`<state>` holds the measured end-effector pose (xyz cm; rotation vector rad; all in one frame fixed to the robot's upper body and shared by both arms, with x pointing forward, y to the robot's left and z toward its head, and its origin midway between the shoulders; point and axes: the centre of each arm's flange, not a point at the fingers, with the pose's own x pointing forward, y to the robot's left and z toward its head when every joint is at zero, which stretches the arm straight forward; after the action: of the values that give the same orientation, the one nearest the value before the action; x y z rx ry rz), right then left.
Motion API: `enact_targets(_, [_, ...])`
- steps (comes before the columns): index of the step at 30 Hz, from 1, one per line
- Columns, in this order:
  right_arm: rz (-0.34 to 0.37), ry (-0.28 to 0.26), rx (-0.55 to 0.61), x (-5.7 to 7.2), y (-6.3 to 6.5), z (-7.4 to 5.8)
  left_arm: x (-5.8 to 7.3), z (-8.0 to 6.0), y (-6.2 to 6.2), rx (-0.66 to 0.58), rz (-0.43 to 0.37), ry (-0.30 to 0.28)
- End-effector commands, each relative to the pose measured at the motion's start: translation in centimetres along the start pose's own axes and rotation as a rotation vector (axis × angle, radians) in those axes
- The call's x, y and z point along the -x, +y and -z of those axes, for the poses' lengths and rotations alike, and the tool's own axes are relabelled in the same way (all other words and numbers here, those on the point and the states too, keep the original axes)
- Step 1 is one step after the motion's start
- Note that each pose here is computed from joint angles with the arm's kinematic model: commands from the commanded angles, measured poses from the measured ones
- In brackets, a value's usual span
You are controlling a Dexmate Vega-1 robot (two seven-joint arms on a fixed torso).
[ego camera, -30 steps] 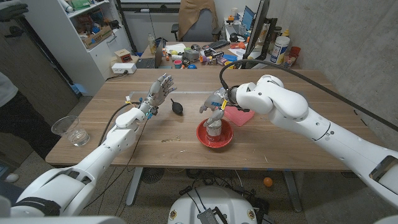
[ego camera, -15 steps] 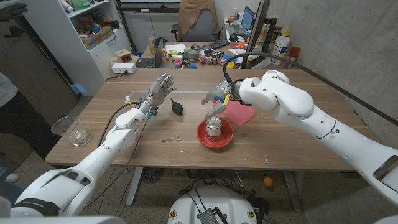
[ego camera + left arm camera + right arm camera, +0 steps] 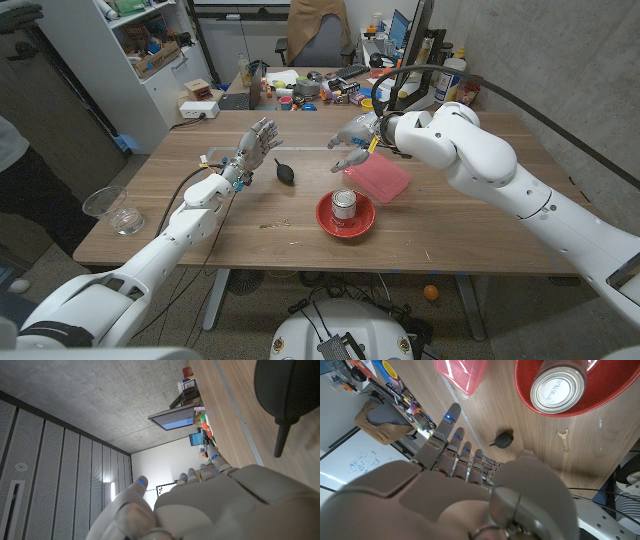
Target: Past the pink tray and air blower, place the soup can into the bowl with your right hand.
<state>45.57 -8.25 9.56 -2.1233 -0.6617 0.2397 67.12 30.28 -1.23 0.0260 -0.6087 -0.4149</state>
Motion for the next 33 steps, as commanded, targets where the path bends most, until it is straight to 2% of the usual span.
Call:
enact_targets(1, [0.072,0.069,-0.034,0.8,-1.4,2.1,0.1,-0.2,0.1,-0.002,0.001,-0.009])
enact_targets(20, [0.196,0.143,-0.176,1.3,-2.3,5.7,0.8,-0.6,0.0,-0.005,0.002,-0.028])
enact_targets(33, [0.279,0.185,-0.237,1.6,-2.3,7.2,1.7,-1.0,0.3,-0.010,0.013,-0.040])
